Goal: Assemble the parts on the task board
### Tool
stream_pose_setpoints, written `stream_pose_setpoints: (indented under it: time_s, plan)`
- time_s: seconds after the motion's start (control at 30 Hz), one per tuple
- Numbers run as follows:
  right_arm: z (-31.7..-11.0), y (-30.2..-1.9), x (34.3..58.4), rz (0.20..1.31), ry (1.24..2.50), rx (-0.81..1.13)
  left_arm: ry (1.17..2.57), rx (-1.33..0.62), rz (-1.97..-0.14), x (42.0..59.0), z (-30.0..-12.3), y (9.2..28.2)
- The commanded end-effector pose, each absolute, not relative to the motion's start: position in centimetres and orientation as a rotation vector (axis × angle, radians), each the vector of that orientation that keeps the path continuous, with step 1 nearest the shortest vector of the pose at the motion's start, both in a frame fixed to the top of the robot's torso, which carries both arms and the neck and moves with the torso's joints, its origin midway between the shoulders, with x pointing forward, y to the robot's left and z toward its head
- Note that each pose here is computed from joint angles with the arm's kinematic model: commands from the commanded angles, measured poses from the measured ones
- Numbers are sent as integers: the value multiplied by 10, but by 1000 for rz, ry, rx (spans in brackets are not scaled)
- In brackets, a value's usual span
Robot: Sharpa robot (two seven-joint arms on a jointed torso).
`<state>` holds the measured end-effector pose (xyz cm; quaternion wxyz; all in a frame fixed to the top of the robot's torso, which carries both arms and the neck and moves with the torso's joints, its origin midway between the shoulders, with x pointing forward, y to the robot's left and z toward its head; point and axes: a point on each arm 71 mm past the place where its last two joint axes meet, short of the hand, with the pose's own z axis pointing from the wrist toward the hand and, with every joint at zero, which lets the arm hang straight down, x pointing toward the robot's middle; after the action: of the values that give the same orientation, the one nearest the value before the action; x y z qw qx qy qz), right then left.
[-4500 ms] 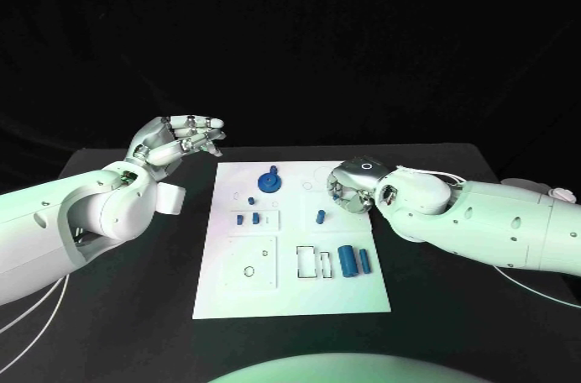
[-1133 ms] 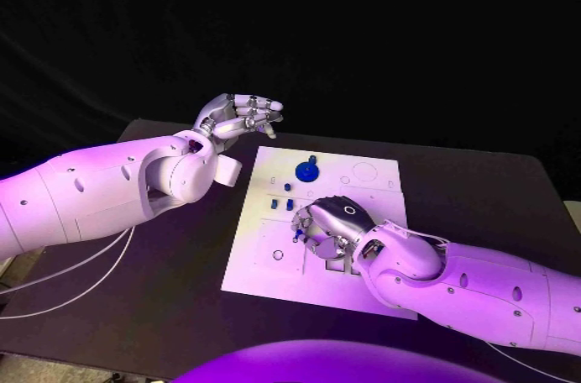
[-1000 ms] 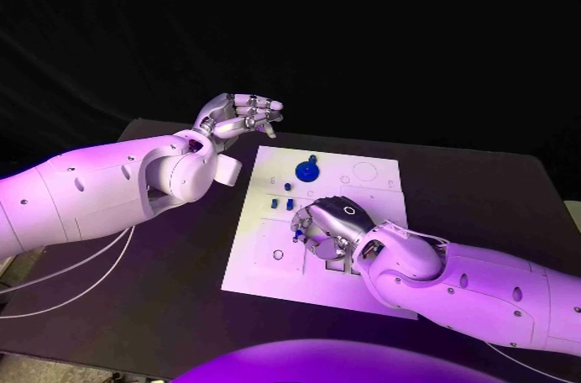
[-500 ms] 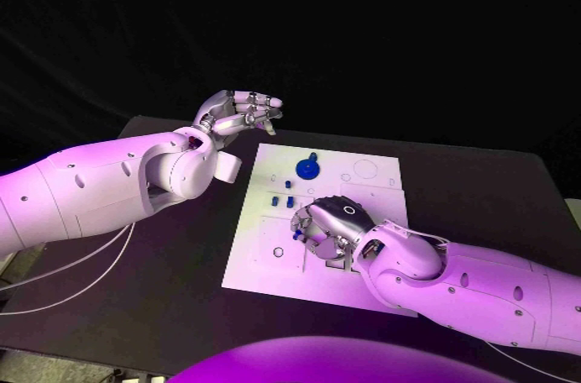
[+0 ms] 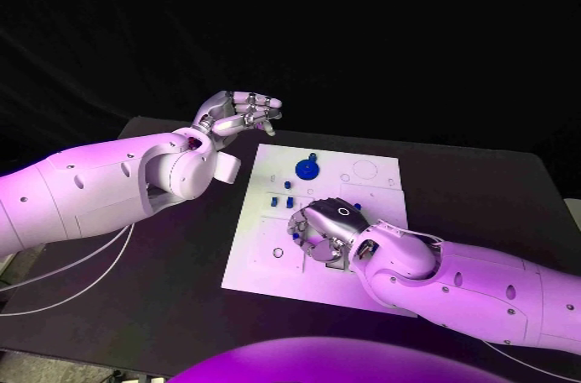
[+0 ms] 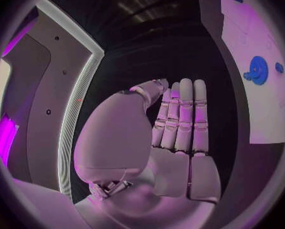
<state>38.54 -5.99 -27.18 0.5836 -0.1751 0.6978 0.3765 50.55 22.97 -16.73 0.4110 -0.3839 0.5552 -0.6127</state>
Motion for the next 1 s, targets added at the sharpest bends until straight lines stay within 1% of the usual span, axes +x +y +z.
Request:
stream_pose_setpoints:
  time_s: [0.03, 0.37, 0.57, 0.77, 1.0]
  plan:
    - [-279, -58, 383, 836, 1675, -477, 1402, -957, -1557, 505, -166, 228]
    - [-279, -57, 382, 830, 1677, -488, 1407, -958, -1556, 506, -166, 228]
    - [-278, -59, 383, 834, 1656, -473, 1410, -959, -1556, 505, -166, 228]
    - [-273, -65, 381, 853, 1611, -442, 1412, -961, -1553, 505, -167, 229]
    - [-260, -78, 379, 868, 1551, -391, 1413, -965, -1546, 505, -167, 231]
